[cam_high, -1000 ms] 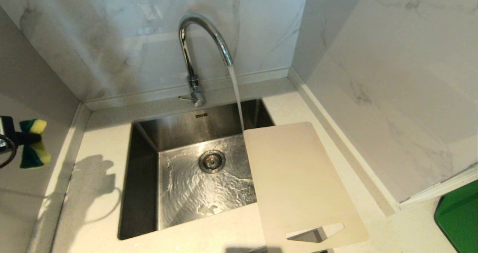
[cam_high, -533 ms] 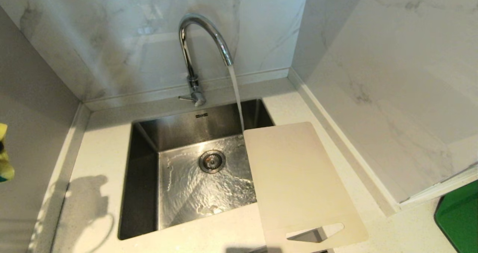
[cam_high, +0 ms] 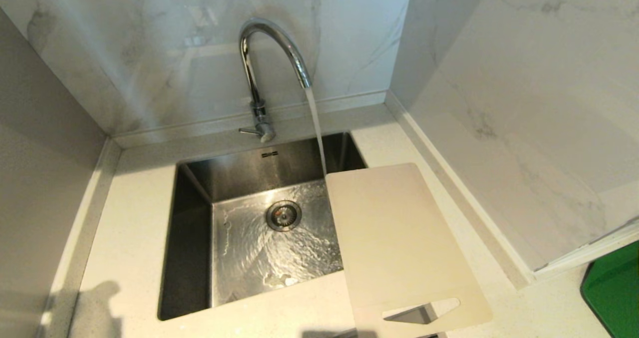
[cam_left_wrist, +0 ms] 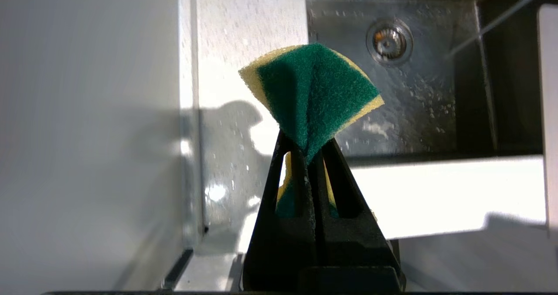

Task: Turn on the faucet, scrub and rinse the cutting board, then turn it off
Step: Pick up the cutting board

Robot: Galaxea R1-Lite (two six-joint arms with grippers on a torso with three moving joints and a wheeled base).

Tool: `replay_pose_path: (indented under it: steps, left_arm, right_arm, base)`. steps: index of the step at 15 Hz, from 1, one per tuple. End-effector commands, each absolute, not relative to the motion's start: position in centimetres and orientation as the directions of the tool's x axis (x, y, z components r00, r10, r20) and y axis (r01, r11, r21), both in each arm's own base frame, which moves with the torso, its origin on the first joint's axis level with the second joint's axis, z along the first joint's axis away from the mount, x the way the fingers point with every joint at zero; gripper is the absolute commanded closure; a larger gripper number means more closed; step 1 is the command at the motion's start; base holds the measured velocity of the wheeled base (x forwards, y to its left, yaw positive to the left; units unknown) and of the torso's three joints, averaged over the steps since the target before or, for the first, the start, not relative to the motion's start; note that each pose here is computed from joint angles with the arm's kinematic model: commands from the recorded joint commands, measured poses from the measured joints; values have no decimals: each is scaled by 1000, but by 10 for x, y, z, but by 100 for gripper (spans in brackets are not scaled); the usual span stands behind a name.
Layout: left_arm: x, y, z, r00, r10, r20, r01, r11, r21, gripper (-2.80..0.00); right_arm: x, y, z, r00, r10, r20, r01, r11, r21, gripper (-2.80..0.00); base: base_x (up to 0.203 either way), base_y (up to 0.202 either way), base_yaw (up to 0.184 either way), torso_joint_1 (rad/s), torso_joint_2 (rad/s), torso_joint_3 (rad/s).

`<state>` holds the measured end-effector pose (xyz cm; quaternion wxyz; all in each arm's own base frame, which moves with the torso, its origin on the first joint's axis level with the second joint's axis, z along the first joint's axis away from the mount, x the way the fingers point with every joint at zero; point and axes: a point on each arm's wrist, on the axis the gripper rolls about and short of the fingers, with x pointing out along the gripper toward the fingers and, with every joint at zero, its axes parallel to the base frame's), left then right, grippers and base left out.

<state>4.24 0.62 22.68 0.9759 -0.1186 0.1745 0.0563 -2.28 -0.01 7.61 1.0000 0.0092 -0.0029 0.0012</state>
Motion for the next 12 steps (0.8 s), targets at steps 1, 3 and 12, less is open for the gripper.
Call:
replay_pose_path:
  steps: [1,3,12]
  left_arm:
    - [22,1,207,946,35,-323,-108,971,-213,0]
    - [19,-1,193,938,-51,-342,-20,979,-201,0]
    - [-11,-4,143,950,-167,-264,123,977,-175,0]
  right_arm:
    - [-23,0,76,1000,3,6,-3,1000,18,0]
    - [-23,0,76,1000,3,6,-3,1000,18,0]
    - [-23,0,76,1000,3,6,-3,1000,18,0]
  base:
    - [0,0,0,0,0,0]
    - [0,0,0,0,0,0]
    - [0,0,0,0,0,0]
